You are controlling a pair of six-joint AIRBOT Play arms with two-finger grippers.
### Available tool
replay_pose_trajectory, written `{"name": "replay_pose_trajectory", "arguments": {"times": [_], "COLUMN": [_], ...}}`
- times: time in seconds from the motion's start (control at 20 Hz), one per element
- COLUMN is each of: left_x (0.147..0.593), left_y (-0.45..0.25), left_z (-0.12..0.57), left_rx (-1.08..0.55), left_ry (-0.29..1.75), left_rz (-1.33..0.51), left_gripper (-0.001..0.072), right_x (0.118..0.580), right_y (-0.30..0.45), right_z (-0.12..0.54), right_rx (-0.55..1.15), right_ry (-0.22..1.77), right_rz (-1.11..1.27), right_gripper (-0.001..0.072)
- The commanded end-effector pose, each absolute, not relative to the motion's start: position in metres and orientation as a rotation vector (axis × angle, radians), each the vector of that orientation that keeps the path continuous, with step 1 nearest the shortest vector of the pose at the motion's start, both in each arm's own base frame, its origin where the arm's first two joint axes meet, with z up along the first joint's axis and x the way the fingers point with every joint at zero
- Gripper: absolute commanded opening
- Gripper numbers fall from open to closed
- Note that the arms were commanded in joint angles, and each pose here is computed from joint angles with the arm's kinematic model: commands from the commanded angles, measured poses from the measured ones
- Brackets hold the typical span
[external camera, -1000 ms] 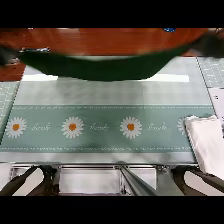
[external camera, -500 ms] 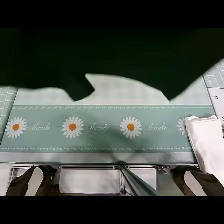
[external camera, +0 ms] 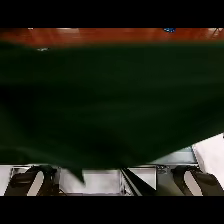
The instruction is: Fold the shirts.
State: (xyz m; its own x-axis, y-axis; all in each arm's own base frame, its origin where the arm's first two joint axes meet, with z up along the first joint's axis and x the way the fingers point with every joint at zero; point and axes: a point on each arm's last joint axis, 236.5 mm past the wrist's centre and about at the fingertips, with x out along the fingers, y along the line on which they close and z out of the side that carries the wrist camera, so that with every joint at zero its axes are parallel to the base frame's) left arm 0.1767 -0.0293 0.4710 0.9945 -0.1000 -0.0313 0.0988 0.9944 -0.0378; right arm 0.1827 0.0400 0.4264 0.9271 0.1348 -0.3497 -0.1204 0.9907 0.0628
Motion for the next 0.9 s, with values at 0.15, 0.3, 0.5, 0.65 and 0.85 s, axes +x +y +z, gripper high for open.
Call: {"name": "replay_pose_trajectory", "arguments": {"times": [0.15,0.3,0.5,0.65,0.85], "left_x": [0.306,0.378,0.477,0.539,0.577], "left_y": [-0.017,-0.021,-0.027,-0.036,-0.068], "left_z": [0.29,0.217,0.119,0.049,-0.013], "left_rx": [-0.165,-0.208,-0.264,-0.32,-0.445], "left_ry": [0.468,0.608,0.77,0.886,1.063], "left_rz": [-0.032,-0.023,-0.014,-0.018,-0.084], "left_gripper": [0.0017,0.0017,0.0017,0.0017,0.0017], "right_x": [0.262,0.333,0.436,0.505,0.553], "right_y": [0.044,0.031,0.021,0.013,0.009], "right_z": [0.301,0.219,0.123,0.058,-0.002], "right_rx": [0.2,0.271,0.415,0.493,0.569], "right_ry": [0.655,0.793,0.903,0.936,1.032], "right_rz": [0.216,0.219,0.233,0.236,0.219], "right_gripper": [0.0033,0.0034,0.0034,0.0034,0.0034]}}
